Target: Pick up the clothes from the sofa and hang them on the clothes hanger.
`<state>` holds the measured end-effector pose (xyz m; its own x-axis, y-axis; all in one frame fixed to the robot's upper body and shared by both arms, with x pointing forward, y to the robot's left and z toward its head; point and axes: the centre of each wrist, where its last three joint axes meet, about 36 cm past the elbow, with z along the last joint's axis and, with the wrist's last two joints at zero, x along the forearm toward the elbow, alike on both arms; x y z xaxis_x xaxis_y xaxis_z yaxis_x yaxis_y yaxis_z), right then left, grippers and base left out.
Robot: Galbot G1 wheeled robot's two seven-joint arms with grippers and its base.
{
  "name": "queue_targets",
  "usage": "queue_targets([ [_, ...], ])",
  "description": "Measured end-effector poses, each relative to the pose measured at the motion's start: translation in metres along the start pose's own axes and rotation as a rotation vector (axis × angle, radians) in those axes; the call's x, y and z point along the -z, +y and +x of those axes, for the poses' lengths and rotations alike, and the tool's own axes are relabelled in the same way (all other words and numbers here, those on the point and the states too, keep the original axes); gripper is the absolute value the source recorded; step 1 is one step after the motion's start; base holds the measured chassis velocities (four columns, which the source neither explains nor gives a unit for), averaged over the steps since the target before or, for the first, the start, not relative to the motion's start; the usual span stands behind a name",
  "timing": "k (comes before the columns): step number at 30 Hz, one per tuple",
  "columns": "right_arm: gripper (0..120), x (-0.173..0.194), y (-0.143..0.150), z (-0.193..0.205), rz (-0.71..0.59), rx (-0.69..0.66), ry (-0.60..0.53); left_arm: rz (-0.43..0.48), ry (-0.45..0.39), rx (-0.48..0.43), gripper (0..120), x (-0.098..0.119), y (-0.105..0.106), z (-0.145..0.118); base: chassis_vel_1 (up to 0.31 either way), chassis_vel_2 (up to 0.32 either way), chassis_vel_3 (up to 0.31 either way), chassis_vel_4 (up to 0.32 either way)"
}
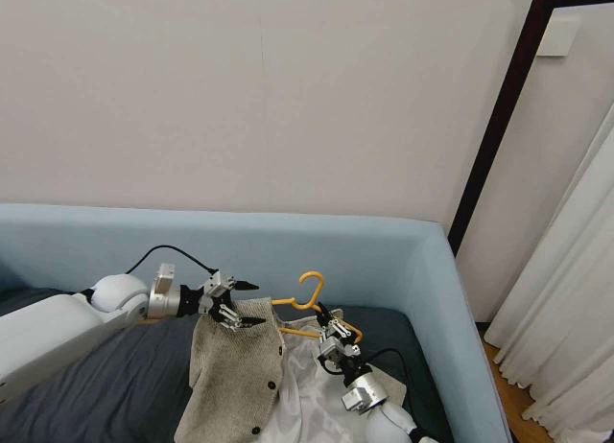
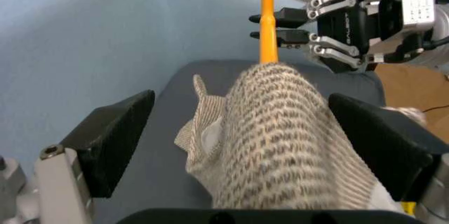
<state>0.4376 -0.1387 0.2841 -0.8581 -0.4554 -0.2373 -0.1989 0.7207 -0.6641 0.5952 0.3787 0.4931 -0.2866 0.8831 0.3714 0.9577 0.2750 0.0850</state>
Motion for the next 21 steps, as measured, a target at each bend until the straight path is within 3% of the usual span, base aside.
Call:
queue_targets([
  [7, 5, -0.003, -0.006, 0.000, 0.009, -0.011, -0.004, -0.002, 0.009, -0.012, 82, 0.000, 0.004, -0.011, 0.000, 0.000, 0.000, 0.000],
  [10, 5, -0.003, -0.007, -0.004, 0.011, -0.017, -0.011, 0.002, 0.012, -0.014, 65, -0.002, 0.003, -0.011, 0.000, 0.000, 0.000, 0.000],
  [15, 5, -0.002, -0.004, -0.003, 0.008, -0.011, -0.016, 0.007, 0.014, -0.017, 51, -0.005, 0.000, -0.008, 0.000, 0.000, 0.000, 0.000],
  [16, 5, -0.001, -0.003, -0.003, 0.009, -0.008, -0.018, 0.009, 0.015, -0.019, 43, -0.006, -0.002, -0.007, 0.000, 0.000, 0.000, 0.000],
  [18, 5, -0.001, -0.002, -0.003, 0.008, -0.007, -0.019, 0.011, 0.015, -0.020, 41, -0.007, -0.003, -0.007, 0.000, 0.000, 0.000, 0.000],
  [21, 5, -0.001, -0.001, -0.003, 0.006, -0.009, -0.021, 0.017, 0.012, -0.021, 27, -0.009, -0.007, -0.006, 0.000, 0.000, 0.000, 0.000],
])
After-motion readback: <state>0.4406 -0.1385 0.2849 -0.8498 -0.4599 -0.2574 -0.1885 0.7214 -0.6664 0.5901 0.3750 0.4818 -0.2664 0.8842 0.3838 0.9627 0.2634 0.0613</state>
